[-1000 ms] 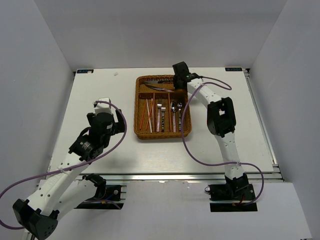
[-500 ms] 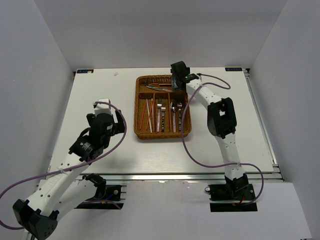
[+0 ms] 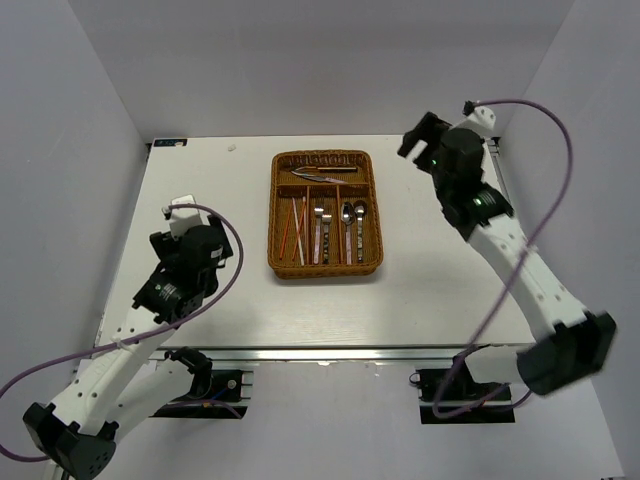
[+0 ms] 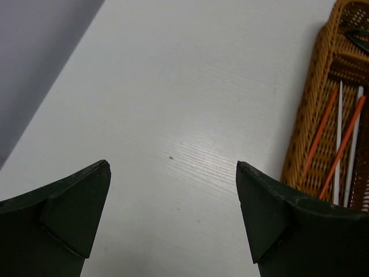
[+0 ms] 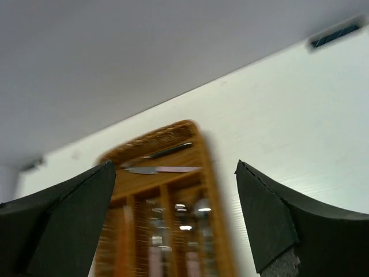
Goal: Sort the eating utensils into containers
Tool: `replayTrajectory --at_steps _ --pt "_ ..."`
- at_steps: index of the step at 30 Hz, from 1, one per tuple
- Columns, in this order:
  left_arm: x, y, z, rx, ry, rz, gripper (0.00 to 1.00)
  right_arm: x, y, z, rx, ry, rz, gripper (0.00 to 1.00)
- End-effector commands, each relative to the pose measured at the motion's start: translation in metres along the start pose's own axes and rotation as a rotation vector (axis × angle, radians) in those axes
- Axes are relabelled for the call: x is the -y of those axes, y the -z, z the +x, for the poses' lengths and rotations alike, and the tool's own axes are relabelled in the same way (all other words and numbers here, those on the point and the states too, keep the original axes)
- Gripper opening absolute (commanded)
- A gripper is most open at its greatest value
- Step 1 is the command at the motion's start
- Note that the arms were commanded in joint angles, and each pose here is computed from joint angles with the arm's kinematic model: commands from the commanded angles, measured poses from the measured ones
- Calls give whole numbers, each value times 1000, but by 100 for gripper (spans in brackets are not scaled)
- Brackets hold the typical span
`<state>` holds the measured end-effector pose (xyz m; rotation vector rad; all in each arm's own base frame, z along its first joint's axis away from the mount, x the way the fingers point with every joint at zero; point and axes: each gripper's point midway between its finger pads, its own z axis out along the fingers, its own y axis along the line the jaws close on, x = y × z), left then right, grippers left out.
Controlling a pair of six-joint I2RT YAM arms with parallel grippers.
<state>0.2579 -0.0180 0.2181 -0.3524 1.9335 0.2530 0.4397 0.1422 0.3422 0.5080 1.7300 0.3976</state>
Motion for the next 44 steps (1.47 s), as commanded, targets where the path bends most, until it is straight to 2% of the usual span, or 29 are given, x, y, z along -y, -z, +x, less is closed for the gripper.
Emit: replayTrajectory --at_steps 1,3,4,7,9,13,18,24,44 --pt "-24 10 -42 98 73 -124 98 55 51 9 -5 575 -18 89" --pt "-30 15 -51 114 85 -148 98 72 74 17 -14 656 -46 89" --pt "-33 17 -56 124 92 -157 98 95 82 36 -57 734 -31 89" --pt "-42 25 -68 161 133 -178 98 115 132 18 28 653 -22 89" --pt "-47 28 -65 175 161 -177 98 120 145 45 -31 626 -100 89" --pt "-52 27 -48 175 166 -162 98 128 174 58 -58 556 -157 89" --pt "-54 25 -34 157 155 -159 98 148 183 70 -79 536 -116 89" --pt "-49 22 -30 148 143 -141 98 151 185 66 -27 519 -118 89" --pt "-46 22 -30 148 142 -111 98 151 180 69 -53 502 -93 89"
